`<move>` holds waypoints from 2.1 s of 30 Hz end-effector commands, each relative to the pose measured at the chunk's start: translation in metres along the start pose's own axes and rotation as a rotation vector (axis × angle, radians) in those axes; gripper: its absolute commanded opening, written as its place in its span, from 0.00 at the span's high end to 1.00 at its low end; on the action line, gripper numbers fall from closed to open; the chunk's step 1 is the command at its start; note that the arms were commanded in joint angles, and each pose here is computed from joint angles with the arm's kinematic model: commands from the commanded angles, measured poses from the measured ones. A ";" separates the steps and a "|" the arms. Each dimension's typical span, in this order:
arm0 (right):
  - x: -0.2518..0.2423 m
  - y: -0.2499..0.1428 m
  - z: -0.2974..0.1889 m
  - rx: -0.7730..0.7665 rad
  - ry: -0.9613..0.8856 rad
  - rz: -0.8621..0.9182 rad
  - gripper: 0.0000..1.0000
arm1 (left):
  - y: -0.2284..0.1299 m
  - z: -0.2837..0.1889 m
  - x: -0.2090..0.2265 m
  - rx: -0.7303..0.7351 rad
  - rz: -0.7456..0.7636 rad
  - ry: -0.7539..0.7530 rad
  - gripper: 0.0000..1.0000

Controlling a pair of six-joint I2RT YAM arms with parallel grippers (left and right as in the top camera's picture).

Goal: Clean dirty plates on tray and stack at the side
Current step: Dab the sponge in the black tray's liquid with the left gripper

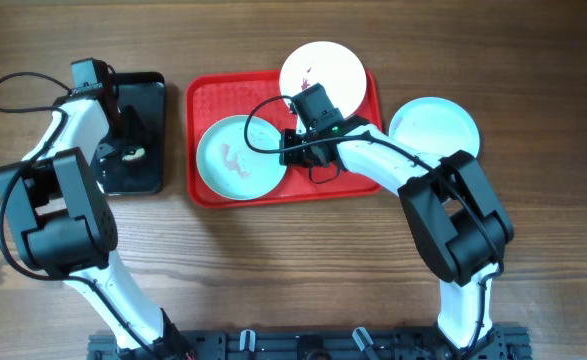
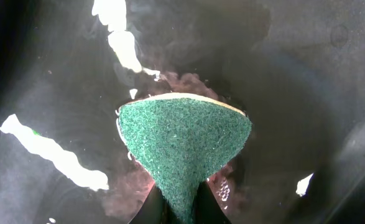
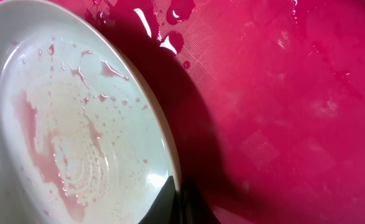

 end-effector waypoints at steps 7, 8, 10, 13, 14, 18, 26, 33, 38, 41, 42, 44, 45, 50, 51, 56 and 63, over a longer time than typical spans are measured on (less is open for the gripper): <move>0.000 0.000 0.005 0.014 -0.002 -0.012 0.74 | -0.019 0.035 -0.004 0.094 0.018 -0.011 0.96; -0.001 0.000 0.005 0.016 -0.005 -0.011 0.71 | -0.017 0.033 -0.004 0.083 0.016 -0.011 0.96; -0.001 -0.001 0.005 0.019 -0.008 -0.009 0.69 | -0.009 0.022 -0.005 0.053 0.014 -0.028 0.96; -0.001 0.000 0.005 0.018 -0.007 -0.009 0.68 | 0.008 -0.005 -0.007 -0.012 0.010 -0.062 0.96; -0.001 0.000 0.005 0.017 -0.006 -0.009 0.68 | 0.015 -0.020 -0.007 -0.046 0.009 -0.069 0.96; -0.001 -0.001 0.005 0.018 -0.007 -0.009 0.68 | 0.021 -0.054 -0.004 -0.107 0.007 -0.072 0.96; -0.002 -0.001 0.005 0.019 -0.009 -0.009 0.68 | 0.016 -0.061 -0.003 -0.093 0.007 -0.070 0.96; -0.001 -0.001 0.005 0.018 -0.008 -0.009 0.71 | 0.013 -0.034 -0.001 -0.055 0.007 -0.033 0.96; -0.001 -0.002 0.006 0.019 -0.009 -0.012 0.71 | 0.002 0.002 -0.004 0.033 0.013 -0.030 0.96; -0.001 -0.002 0.006 0.018 -0.010 -0.013 0.71 | -0.003 0.018 -0.005 0.068 0.015 -0.030 0.96; -0.001 -0.002 0.006 0.018 -0.010 -0.013 0.72 | -0.005 0.023 -0.005 0.078 0.016 -0.029 0.96; -0.001 -0.002 0.006 0.018 -0.010 -0.013 0.71 | -0.007 0.029 -0.006 0.091 0.017 -0.029 0.96; -0.001 -0.002 0.006 0.018 -0.010 -0.013 0.72 | -0.008 0.032 -0.006 0.095 0.017 -0.029 0.96; -0.001 -0.001 0.006 0.014 -0.012 -0.013 0.83 | -0.009 0.033 -0.006 0.099 0.017 -0.030 0.96; -0.001 -0.001 0.006 0.013 -0.011 -0.013 0.87 | -0.008 0.031 -0.006 0.093 0.017 -0.030 0.96; 0.001 0.000 0.005 0.007 -0.001 0.005 0.96 | 0.007 0.003 -0.005 0.014 0.011 -0.039 0.96; 0.016 0.008 -0.015 -0.032 0.016 -0.013 0.96 | 0.026 -0.074 0.000 -0.166 0.001 -0.043 0.96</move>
Point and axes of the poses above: each gripper's point midway between its finger pads, its own z axis out along the fingers, its own x axis along the line the jaws close on, y = z × x, the point moved 7 cm from there along -z, back along the fingers, and after that the axes turned 15 degrees about z, right-handed, at the moved point
